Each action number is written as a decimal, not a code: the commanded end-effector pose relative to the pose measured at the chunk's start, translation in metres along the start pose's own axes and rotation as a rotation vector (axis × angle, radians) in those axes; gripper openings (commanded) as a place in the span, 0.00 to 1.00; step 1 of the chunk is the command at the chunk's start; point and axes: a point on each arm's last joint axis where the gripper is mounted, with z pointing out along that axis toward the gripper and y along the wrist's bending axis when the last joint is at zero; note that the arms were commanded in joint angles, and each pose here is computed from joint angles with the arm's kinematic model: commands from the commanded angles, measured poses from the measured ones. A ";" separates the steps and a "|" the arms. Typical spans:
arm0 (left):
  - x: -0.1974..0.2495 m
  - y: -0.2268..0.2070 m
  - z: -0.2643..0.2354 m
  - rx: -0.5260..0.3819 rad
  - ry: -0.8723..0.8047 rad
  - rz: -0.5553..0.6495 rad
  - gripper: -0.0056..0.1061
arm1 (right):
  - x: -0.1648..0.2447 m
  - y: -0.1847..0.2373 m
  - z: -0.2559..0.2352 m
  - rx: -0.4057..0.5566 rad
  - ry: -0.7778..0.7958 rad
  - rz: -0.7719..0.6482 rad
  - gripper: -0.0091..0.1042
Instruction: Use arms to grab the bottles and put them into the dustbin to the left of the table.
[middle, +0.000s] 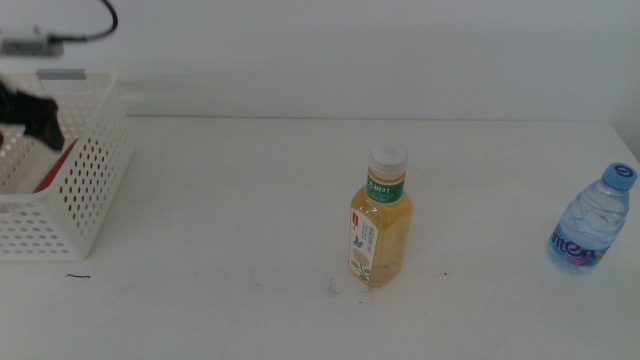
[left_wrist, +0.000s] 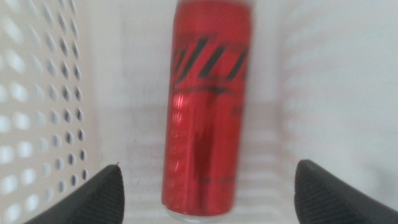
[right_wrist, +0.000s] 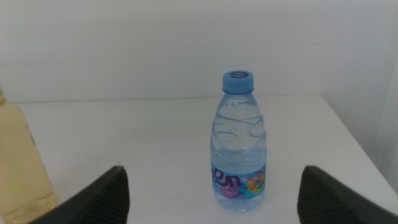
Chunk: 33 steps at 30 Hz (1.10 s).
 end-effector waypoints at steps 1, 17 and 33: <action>-0.003 -0.023 -0.038 0.005 -0.108 0.012 0.89 | 0.000 0.000 0.000 0.008 -0.013 -0.003 0.89; 0.155 -0.210 -0.107 0.155 -0.931 0.434 0.89 | 0.000 0.000 0.000 0.008 -0.013 -0.003 0.89; 0.213 -0.236 -0.083 0.315 -0.844 0.462 0.89 | 0.000 0.000 0.000 0.008 -0.013 -0.003 0.89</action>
